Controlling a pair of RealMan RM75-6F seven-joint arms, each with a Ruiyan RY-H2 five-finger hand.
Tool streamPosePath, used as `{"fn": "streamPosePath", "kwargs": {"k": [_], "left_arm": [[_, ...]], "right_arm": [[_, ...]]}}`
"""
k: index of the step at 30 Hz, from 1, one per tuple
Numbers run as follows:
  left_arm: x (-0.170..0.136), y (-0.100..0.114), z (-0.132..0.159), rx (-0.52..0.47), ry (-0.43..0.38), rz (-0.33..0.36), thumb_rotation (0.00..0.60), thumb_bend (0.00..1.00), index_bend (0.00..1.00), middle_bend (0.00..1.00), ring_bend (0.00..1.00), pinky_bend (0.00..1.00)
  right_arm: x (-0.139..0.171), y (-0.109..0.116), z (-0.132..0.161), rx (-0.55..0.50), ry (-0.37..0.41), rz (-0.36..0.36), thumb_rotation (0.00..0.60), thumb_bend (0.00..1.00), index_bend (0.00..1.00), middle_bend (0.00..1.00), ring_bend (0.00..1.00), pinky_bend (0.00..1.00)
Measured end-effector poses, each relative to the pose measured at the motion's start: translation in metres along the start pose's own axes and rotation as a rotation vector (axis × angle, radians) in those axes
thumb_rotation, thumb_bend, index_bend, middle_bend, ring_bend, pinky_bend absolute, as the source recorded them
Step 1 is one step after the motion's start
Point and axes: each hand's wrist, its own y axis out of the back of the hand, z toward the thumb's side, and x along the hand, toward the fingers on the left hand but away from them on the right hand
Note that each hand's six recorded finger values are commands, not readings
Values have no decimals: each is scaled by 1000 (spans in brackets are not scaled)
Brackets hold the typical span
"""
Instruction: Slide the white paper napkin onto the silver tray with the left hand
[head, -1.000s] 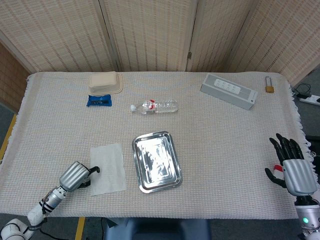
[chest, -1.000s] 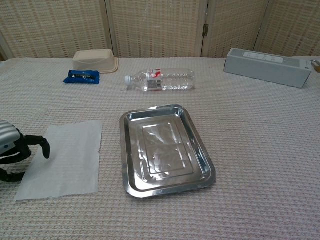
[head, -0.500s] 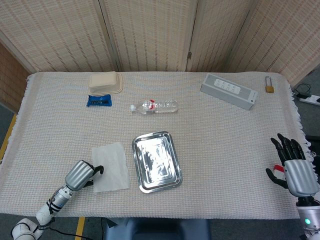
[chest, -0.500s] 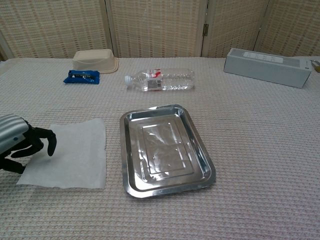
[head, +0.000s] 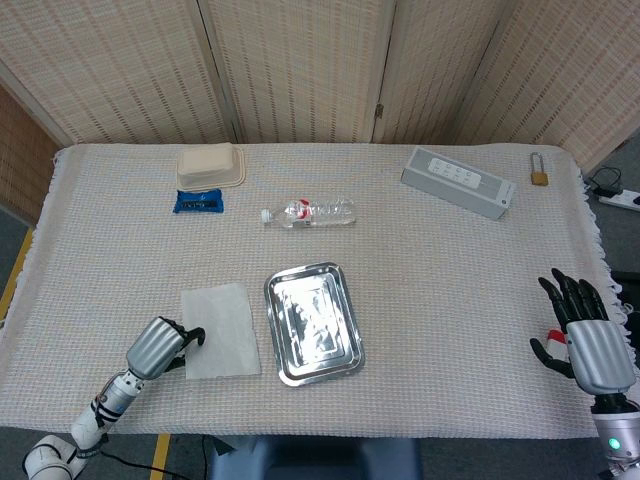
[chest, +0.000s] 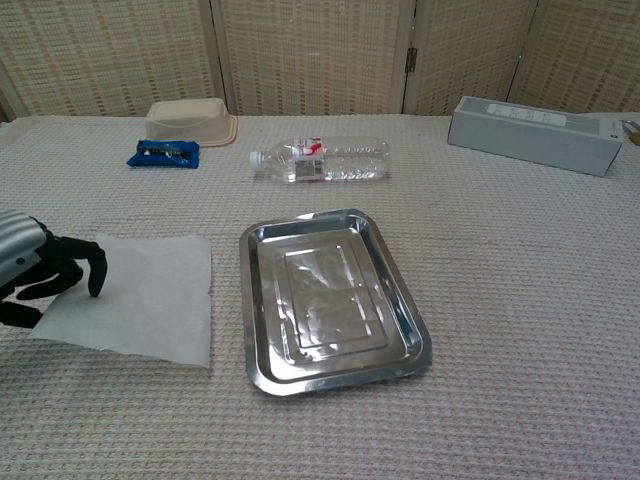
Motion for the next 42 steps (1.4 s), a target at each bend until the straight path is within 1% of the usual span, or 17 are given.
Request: {"fn": "streamPosePath", "kwargs": {"k": [4, 8, 11, 15, 19, 22, 24, 27, 32, 36, 39, 42], "left_arm": [[6, 23, -4, 36, -15, 95, 600, 532, 641, 1000, 979, 1000], [19, 54, -9, 59, -23, 229, 600, 533, 641, 1000, 978, 1000], [31, 66, -6, 72, -50, 289, 600, 535, 641, 1000, 978, 1000], [46, 74, 4, 102, -93, 337, 600, 539, 641, 1000, 978, 1000], [62, 73, 20, 112, -144, 365, 600, 544, 641, 1000, 978, 1000], [69, 65, 35, 125, -179, 354, 600, 553, 643, 1000, 977, 1000], [72, 54, 43, 140, -188, 326, 600, 561, 646, 1000, 975, 1000], [75, 34, 51, 162, -184, 259, 600, 563, 646, 1000, 974, 1000], [82, 0, 64, 153, -175, 141, 600, 563, 645, 1000, 973, 1000], [89, -24, 80, 159, -195, 62, 600, 562, 641, 1000, 972, 1000], [95, -39, 101, 164, -247, 27, 600, 562, 640, 1000, 972, 1000], [99, -44, 113, 170, -279, 22, 600, 563, 641, 1000, 972, 1000]], "right_arm": [[2, 0, 2, -1, 10, 4, 600, 350, 0, 0, 0, 0], [3, 0, 4, -8, 20, 10, 600, 351, 0, 0, 0, 0], [4, 0, 6, -20, 30, 13, 600, 351, 0, 0, 0, 0], [5, 2, 7, -37, 39, 11, 600, 350, 0, 0, 0, 0], [6, 7, 6, -57, 44, 4, 600, 350, 0, 0, 0, 0], [7, 13, 5, -75, 51, -9, 600, 350, 0, 0, 0, 0], [9, 17, 5, -86, 57, -21, 600, 351, 0, 0, 0, 0], [12, 25, 4, -100, 62, -50, 600, 351, 0, 0, 0, 0], [19, 43, -3, -145, 44, -116, 600, 350, 0, 0, 0, 0], [23, 56, -12, -176, 20, -162, 600, 350, 0, 0, 0, 0], [26, 63, -17, -191, 5, -190, 600, 350, 0, 0, 0, 0], [28, 66, -19, -198, 2, -200, 600, 350, 0, 0, 0, 0]]}}
